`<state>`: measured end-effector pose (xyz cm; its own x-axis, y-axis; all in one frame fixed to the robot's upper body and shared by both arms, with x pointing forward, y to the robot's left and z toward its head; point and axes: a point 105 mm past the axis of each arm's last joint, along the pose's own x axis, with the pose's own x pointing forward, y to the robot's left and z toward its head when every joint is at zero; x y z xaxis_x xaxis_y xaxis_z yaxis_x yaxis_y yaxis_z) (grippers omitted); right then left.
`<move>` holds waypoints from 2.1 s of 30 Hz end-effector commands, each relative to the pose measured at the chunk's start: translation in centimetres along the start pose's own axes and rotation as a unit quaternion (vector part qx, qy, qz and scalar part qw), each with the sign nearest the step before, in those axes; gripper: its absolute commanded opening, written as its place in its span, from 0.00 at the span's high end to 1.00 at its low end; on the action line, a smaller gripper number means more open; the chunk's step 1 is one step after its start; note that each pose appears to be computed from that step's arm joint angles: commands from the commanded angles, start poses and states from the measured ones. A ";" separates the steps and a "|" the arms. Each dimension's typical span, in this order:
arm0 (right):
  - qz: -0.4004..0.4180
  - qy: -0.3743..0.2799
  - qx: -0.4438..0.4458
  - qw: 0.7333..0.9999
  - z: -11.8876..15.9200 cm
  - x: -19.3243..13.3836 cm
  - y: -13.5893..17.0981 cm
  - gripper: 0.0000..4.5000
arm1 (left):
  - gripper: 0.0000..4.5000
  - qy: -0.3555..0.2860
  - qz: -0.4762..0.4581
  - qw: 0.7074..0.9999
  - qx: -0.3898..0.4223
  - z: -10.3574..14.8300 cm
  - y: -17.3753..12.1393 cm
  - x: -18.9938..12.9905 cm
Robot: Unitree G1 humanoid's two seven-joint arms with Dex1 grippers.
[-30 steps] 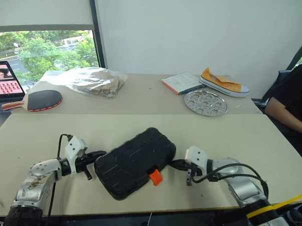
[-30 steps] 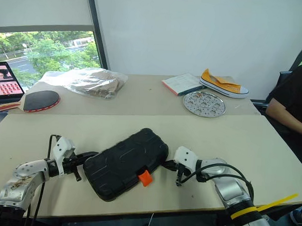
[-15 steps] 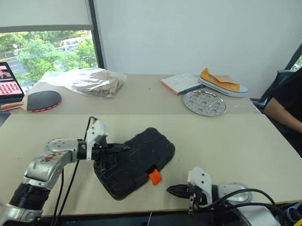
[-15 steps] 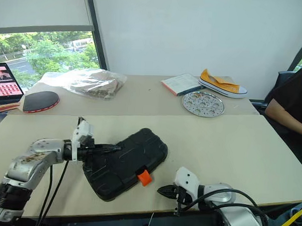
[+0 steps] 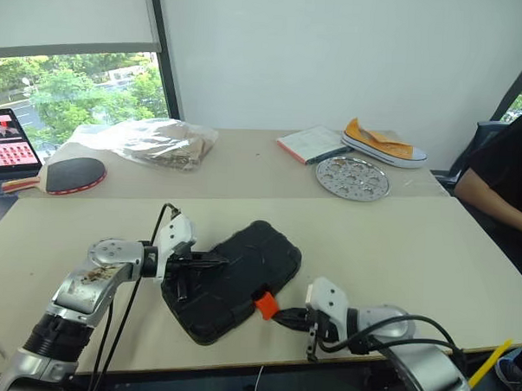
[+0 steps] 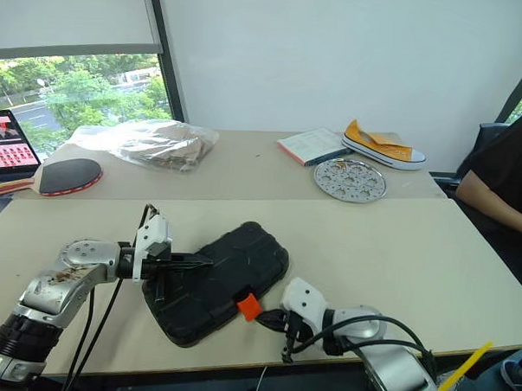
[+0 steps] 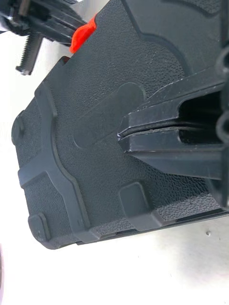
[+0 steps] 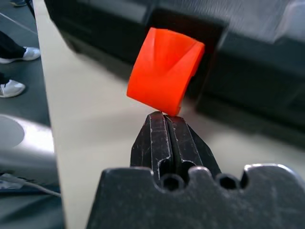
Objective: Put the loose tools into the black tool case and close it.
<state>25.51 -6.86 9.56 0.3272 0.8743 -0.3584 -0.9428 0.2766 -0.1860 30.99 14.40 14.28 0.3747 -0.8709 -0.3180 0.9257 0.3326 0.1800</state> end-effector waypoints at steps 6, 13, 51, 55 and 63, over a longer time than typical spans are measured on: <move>0.002 -0.026 -0.016 1.000 2.0 1.0 -0.6 1.00 | 0.99 0.047 0.010 0.999 -0.016 -2.6 0.2 -0.1; -0.012 -0.001 -0.009 1.000 0.9 2.3 -1.5 1.00 | 0.99 0.045 0.006 0.999 -0.015 -2.7 0.1 0.3; 0.011 -0.028 0.013 0.999 3.2 2.5 -1.0 1.00 | 0.99 0.057 0.010 0.998 -0.023 -3.8 0.5 0.1; 0.010 -0.027 0.013 1.000 3.5 2.9 -1.2 1.00 | 0.99 0.066 0.007 0.998 -0.021 -4.4 0.3 0.3; -0.006 -0.012 0.027 1.000 3.4 4.4 -2.4 1.00 | 0.99 0.074 -0.004 0.997 -0.026 -5.6 -0.4 0.6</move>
<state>28.22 -3.62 8.75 0.3076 0.8549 -0.4177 -0.9475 0.3156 -0.0517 32.23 15.43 13.17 0.4224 -0.8415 -0.3368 0.9025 0.3561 0.2422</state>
